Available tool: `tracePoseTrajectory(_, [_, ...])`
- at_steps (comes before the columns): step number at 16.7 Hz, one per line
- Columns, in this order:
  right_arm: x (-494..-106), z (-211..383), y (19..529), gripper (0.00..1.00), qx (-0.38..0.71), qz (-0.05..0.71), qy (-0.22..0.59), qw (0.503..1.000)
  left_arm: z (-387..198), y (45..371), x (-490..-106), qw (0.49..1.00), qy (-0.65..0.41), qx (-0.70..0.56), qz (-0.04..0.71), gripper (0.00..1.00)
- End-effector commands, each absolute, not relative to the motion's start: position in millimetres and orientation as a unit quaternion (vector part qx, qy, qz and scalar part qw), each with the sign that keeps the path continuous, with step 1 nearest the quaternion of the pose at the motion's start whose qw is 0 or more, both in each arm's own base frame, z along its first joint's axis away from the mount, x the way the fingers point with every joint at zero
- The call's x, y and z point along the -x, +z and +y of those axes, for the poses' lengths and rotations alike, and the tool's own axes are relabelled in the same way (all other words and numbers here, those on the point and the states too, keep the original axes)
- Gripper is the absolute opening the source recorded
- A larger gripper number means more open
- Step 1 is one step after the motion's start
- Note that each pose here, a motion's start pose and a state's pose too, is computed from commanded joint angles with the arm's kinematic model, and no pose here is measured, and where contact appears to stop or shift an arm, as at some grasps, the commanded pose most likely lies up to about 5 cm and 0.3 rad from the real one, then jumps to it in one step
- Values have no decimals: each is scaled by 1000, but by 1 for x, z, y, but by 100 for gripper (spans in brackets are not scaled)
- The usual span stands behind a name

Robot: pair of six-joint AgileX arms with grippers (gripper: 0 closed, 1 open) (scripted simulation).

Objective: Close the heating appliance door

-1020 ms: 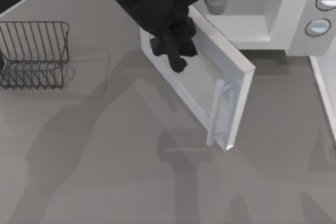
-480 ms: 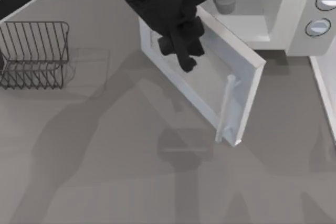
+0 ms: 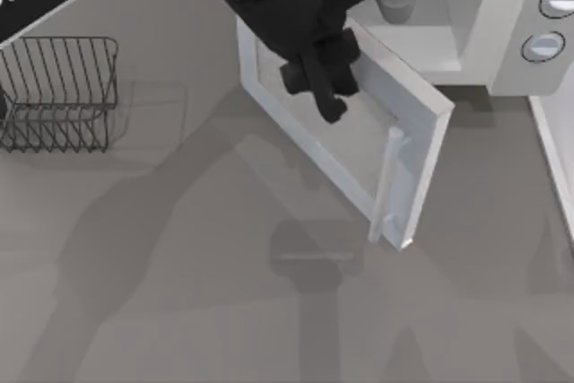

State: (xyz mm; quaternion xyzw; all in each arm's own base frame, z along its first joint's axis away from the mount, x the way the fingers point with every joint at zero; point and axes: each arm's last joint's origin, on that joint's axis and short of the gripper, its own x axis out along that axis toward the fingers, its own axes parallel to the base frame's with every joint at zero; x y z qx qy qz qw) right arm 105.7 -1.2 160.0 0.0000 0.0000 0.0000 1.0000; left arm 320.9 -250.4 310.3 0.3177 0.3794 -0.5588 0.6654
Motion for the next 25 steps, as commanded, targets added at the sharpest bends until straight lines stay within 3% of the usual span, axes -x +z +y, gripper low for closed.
tracePoseTrajectory(15, [-106, -1, 160, 100, 0, 0, 0, 1000, -269, 309, -320, 664, -559, -317, 381, 0])
tracePoseTrajectory(21, [-106, -1, 160, 100, 0, 0, 0, 1000, -291, 285, -314, 627, -574, -313, 425, 0])
tracePoseTrajectory(25, [-106, -1, 160, 100, 0, 0, 0, 1000, -290, 306, -319, 660, -561, -316, 387, 0])
